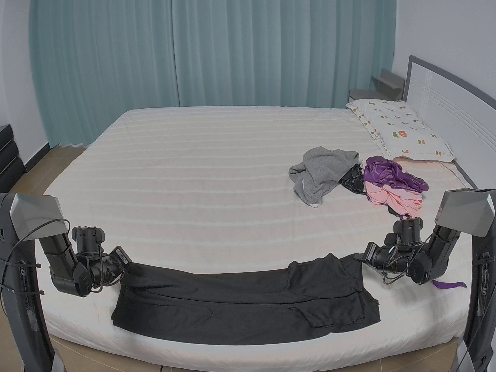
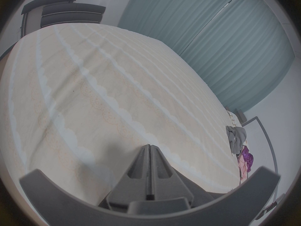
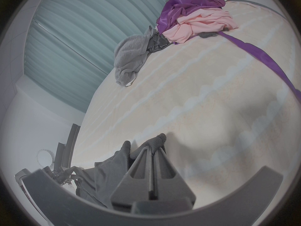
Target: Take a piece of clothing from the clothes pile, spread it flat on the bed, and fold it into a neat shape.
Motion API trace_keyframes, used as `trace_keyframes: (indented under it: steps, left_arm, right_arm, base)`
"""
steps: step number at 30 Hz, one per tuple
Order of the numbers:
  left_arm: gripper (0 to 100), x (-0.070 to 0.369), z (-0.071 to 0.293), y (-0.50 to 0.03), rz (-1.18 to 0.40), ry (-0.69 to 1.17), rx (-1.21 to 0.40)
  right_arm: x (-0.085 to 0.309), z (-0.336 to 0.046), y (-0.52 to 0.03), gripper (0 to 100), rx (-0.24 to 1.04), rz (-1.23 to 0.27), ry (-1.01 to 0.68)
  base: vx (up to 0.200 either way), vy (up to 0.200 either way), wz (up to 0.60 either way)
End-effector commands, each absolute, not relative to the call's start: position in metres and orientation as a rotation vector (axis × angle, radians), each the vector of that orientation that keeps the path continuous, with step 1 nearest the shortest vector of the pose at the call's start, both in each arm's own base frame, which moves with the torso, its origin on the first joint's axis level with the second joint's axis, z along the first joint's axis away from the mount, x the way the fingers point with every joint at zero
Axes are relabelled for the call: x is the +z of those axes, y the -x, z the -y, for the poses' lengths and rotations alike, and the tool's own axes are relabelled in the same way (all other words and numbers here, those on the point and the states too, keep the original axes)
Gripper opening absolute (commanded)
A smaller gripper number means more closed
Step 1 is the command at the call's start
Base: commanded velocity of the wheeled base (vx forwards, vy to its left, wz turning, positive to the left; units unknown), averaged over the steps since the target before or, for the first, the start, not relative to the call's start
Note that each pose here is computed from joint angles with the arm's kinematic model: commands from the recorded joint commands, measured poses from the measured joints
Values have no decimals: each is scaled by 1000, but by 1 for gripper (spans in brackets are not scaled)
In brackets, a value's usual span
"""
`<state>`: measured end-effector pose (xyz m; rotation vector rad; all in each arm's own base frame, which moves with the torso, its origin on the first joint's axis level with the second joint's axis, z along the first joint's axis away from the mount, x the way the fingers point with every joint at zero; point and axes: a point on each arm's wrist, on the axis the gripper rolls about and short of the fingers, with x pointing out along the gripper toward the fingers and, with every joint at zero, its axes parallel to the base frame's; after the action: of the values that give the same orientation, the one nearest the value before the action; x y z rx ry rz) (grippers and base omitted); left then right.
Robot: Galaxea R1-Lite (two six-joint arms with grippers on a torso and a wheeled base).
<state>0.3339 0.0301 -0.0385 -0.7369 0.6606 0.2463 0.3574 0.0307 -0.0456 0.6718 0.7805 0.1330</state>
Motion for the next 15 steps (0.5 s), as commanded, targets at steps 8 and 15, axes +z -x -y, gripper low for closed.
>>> trace_keyframes:
  steps: [8,15]
  left_arm:
    - [0,-37,-30,-334,-653,763,252]
    - [100,-35,-31,-334,-649,790,251]
  right_arm:
    - [-47,-28,-356,0,125,-782,-673]
    - [-41,-28,-354,100,131,-773,-681]
  base:
    - [0,0,0]
    - [0,0,0]
